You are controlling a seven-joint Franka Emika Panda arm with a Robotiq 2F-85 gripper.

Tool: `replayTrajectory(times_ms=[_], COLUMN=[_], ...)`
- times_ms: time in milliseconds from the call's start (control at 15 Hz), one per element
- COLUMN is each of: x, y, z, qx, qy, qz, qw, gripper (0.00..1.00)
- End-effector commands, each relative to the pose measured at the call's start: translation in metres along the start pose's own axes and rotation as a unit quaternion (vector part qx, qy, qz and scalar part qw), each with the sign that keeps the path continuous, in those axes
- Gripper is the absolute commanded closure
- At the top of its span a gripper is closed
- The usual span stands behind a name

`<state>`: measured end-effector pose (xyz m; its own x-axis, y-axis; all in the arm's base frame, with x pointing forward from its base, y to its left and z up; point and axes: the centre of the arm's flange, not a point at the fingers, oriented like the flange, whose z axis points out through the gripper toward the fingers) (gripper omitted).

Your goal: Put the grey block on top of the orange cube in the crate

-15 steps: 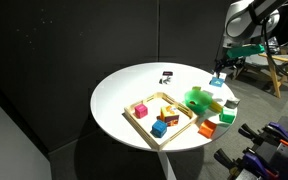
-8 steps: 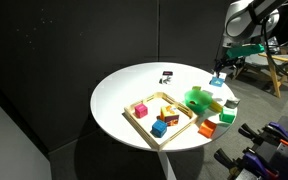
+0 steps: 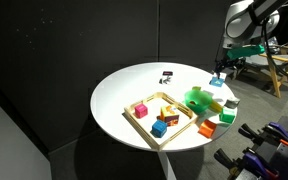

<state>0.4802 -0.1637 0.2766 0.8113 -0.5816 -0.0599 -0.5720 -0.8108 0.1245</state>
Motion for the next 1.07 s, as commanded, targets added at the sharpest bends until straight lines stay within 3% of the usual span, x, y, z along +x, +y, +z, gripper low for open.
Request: replayTrajectory(times_ms=[0,467,1000], x=[-0.005,-0.018,-0.044], y=[0.01,0.033,0.041], z=[0.007,0.023,0.056], qx=[0.005,0.017,0.022], qy=[0.002,0.011,0.044], qz=[-0.016,-0.068,-0.141], qw=[0.9999,0.9975,0.9887], gripper=[0.0,0.0,0.0])
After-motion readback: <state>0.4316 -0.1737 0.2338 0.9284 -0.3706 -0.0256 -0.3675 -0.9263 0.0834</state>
